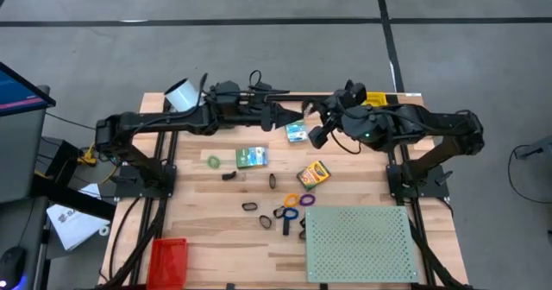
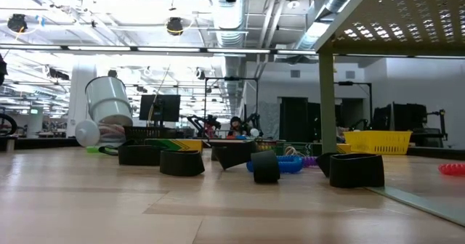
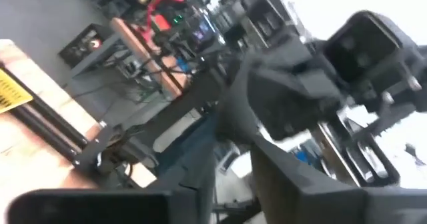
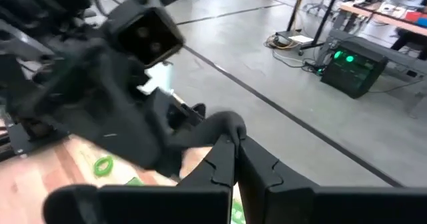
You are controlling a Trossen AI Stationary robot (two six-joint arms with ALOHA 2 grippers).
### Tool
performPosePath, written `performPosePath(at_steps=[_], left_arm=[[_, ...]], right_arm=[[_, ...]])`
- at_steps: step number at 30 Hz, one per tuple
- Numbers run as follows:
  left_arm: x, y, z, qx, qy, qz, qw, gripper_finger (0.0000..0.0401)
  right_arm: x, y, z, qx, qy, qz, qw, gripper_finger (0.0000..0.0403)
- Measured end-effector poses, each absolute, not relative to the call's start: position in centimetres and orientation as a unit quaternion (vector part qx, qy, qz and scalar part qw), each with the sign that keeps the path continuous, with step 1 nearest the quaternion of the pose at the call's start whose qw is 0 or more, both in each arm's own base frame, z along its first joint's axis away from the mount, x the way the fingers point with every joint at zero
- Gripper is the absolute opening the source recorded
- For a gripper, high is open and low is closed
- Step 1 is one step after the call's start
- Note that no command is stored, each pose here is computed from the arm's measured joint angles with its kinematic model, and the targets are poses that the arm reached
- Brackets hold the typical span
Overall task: Pick & Place Office Desk Supplies
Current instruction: Put the black rubber band into the yellow bin
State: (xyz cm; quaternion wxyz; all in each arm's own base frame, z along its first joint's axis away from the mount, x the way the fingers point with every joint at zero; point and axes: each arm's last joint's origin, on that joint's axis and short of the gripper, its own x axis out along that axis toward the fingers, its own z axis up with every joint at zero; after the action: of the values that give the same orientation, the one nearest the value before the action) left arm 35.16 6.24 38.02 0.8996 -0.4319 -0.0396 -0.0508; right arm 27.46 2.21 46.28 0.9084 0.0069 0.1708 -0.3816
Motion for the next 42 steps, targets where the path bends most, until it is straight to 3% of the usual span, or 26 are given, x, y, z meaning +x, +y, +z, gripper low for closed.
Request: performPosePath(at_steps=[6, 12, 17, 22, 27, 34, 42], left_arm=[[33.9, 5.8, 39.0, -0.401, -0.021, -0.075, 0.913, 0.0173], [30.9, 4.8, 40.1, -0.343, 0.029, -0.061, 0.937, 0.0205], [27.9, 4.4, 41.0, -0.328, 0.059, -0.013, 0.943, 0.0208], [25.8, 4.1, 41.9, -0.321, 0.059, 0.018, 0.945, 0.0205], [24.8, 3.1, 42.4, -0.319, 0.055, 0.024, 0.946, 0.0198], [24.8, 1.0, 42.3, -0.313, 0.066, 0.021, 0.947, 0.0192], [24.9, -1.3, 42.1, -0.306, 0.07, 0.021, 0.949, 0.0192]], right_arm=[[25.7, 1.8, 46.8, 0.001, 0.174, -0.399, 0.9, 0.0001], [22.5, 0.4, 45.8, 0.034, 0.233, -0.445, 0.864, 0.0], [20.1, -1.9, 44.3, 0.13, 0.296, -0.513, 0.795, 0.0], [20.4, -5.0, 42.8, 0.18, 0.315, -0.548, 0.754, 0.0], [19.5, -10.0, 39.7, 0.238, 0.363, -0.605, 0.667, 0.0], [16.9, -17.4, 35.9, 0.321, 0.374, -0.597, 0.632, 0.0], [14.5, -21.8, 29.5, 0.385, 0.456, -0.593, 0.541, 0.0]])
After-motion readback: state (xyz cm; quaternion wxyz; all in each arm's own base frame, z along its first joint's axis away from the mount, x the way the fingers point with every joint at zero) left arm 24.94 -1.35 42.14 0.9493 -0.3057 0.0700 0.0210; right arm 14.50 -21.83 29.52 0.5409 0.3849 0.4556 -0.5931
